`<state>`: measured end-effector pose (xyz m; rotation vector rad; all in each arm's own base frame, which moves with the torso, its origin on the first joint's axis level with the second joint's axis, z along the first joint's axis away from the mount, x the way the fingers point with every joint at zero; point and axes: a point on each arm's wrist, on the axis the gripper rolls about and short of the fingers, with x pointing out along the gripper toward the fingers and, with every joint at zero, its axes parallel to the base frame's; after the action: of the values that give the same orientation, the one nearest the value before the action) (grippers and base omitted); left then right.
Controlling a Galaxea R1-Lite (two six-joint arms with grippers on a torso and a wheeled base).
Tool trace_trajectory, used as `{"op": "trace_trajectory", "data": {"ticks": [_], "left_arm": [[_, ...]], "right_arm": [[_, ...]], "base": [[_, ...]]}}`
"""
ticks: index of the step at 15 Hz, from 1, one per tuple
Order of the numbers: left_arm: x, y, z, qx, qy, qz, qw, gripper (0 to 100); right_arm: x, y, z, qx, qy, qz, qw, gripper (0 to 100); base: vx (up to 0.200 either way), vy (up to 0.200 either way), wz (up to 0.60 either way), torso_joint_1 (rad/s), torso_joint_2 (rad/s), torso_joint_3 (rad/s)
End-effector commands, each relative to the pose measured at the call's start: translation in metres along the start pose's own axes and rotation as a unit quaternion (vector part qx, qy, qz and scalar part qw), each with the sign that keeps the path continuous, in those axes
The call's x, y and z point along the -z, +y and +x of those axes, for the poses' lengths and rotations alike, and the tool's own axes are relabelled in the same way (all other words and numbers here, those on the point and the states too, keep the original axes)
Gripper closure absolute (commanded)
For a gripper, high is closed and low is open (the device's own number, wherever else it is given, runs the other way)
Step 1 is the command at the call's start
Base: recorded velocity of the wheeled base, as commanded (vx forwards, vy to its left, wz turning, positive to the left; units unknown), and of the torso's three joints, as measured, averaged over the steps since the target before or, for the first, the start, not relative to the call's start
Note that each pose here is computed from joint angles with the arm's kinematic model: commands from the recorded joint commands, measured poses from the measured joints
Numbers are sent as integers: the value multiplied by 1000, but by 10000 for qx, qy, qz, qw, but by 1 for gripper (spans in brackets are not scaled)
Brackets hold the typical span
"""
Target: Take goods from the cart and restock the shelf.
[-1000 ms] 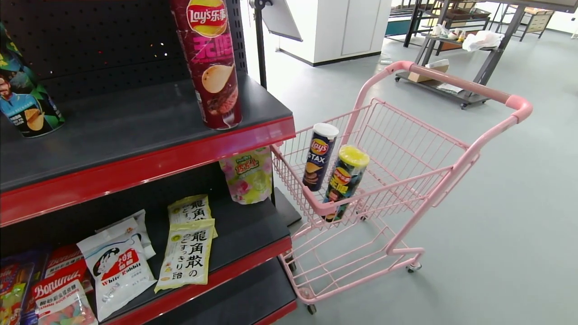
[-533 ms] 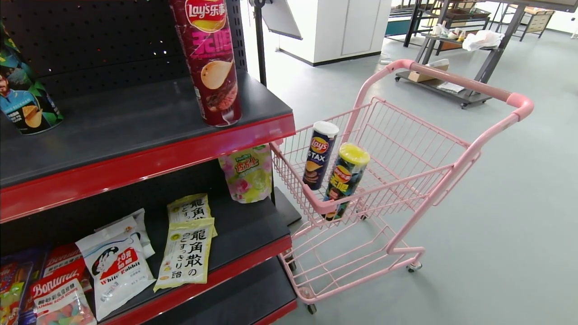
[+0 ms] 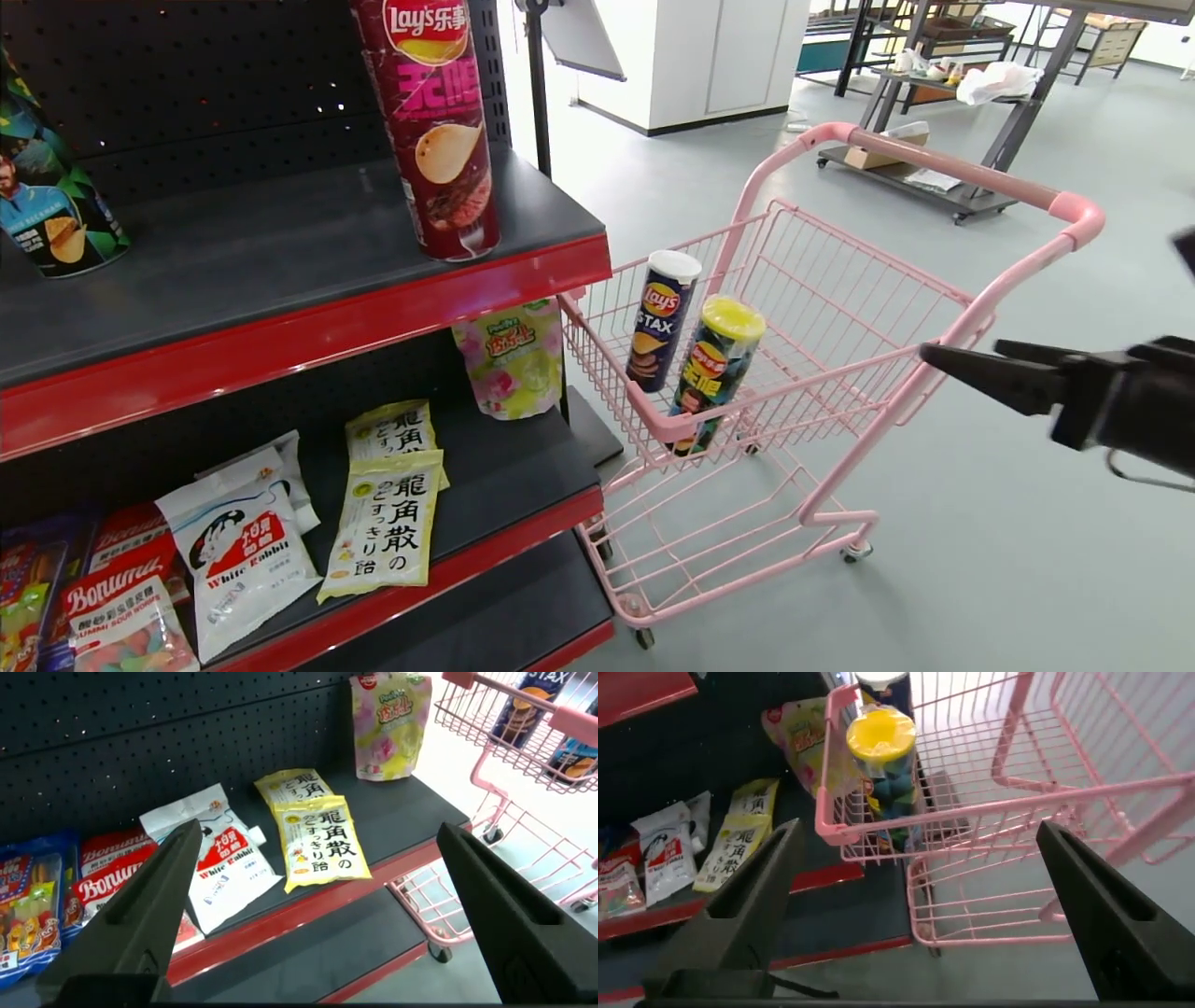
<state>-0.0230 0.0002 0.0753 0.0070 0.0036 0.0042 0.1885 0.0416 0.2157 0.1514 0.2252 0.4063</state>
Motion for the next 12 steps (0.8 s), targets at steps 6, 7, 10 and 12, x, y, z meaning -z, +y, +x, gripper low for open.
{"op": "trace_trajectory", "data": {"ticks": [6, 7, 10, 12], "left_arm": [[0, 0, 0, -2, 5, 11, 10000, 0], [0, 0, 0, -2, 5, 11, 10000, 0], [0, 0, 0, -2, 5, 11, 10000, 0], [0, 0, 0, -2, 5, 11, 10000, 0]], "right_arm": [[53, 5, 147, -875, 838, -18, 9926, 0], [55, 6, 151, -892, 865, -19, 9922, 0], [63, 8, 164, -927, 965, -31, 9910, 0], [64, 5, 175, -879, 946, -49, 9916, 0]], "base": [[0, 0, 0, 0, 0, 0], [0, 0, 0, 0, 0, 0], [0, 0, 0, 0, 0, 0], [0, 0, 0, 0, 0, 0]]}}
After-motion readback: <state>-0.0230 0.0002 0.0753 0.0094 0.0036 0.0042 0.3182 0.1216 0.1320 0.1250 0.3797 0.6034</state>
